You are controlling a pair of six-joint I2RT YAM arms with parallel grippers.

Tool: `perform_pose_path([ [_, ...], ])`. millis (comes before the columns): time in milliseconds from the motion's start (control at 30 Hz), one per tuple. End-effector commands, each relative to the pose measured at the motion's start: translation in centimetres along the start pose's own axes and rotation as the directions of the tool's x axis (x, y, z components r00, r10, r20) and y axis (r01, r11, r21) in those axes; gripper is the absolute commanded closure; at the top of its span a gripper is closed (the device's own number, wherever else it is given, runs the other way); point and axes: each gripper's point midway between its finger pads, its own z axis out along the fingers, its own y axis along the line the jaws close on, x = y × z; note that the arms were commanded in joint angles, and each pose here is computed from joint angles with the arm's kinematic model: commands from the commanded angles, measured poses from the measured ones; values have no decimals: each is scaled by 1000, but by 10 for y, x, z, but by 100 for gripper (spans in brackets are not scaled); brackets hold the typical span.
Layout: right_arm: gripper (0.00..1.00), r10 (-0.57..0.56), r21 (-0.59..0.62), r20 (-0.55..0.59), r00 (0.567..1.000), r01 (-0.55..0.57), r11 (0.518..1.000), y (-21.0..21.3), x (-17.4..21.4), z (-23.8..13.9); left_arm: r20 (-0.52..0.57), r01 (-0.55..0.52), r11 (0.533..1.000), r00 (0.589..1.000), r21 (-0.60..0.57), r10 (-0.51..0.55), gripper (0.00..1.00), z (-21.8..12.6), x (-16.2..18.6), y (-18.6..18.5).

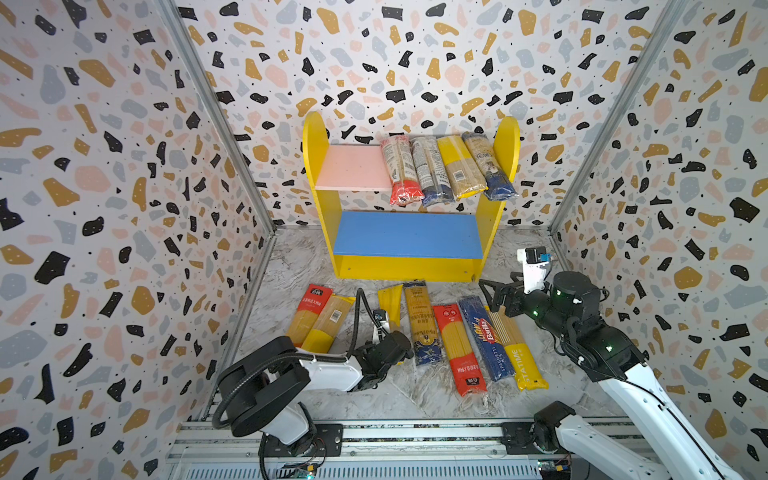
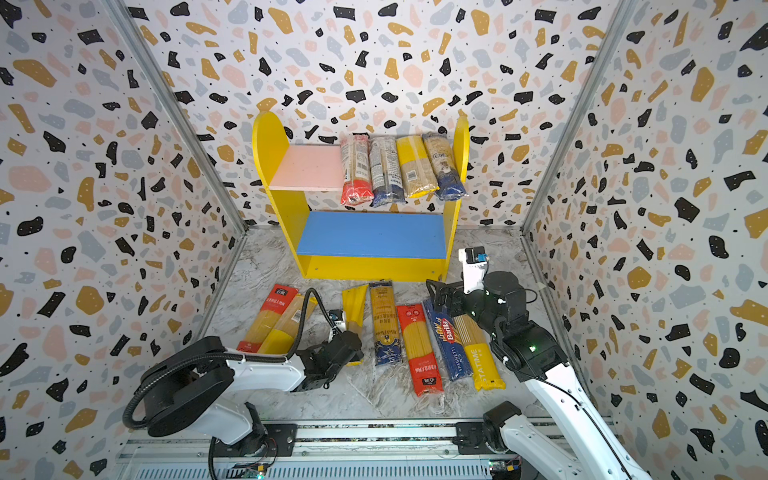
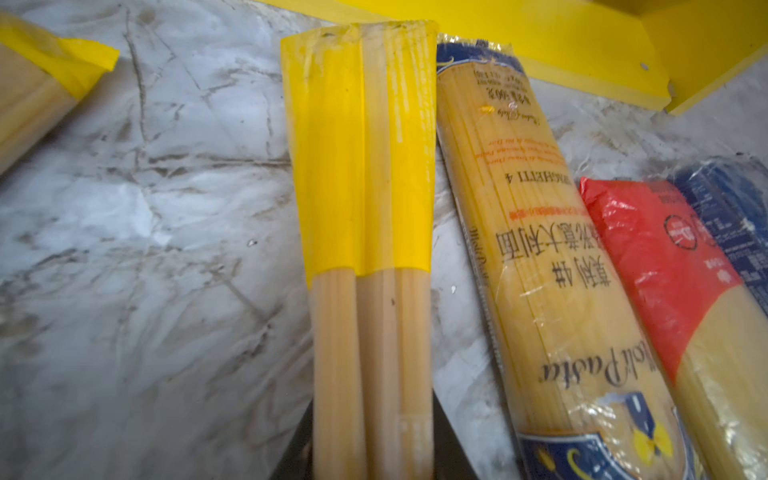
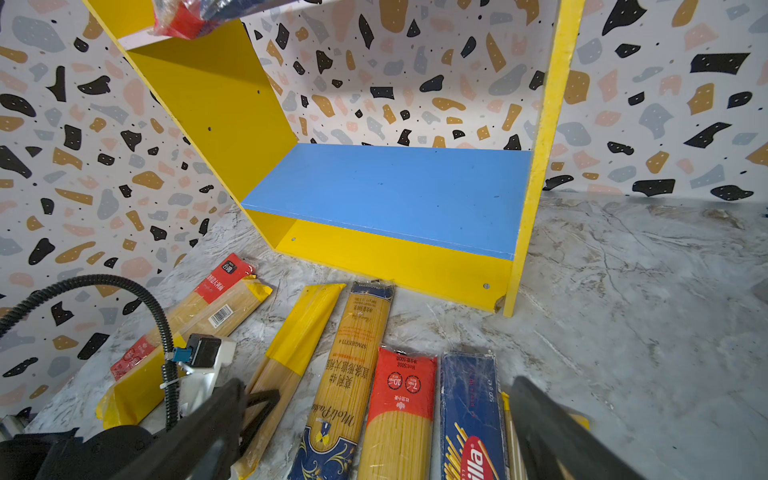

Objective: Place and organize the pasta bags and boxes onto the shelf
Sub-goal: 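Close the left gripper on the yellow-topped bag's end and lift it, then raise the yellow-topped bag upright and carry it above the pink shelf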

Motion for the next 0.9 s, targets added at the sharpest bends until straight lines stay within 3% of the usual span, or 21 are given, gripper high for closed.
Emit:
perform_pose_path([
  [0,1,-2,-28,37,999,3,1000,6,-9,-3,-120,-156,982,982,-108,143,100,-13,23,35],
  [333,1,-1,-31,44,999,2,1000,7,-9,-7,25,-163,985,986,-61,165,100,-53,-38,18],
  [867,1,9,-75,66,998,-4,997,16,-18,-11,256,-120,991,958,-61,132,100,-160,-138,31],
])
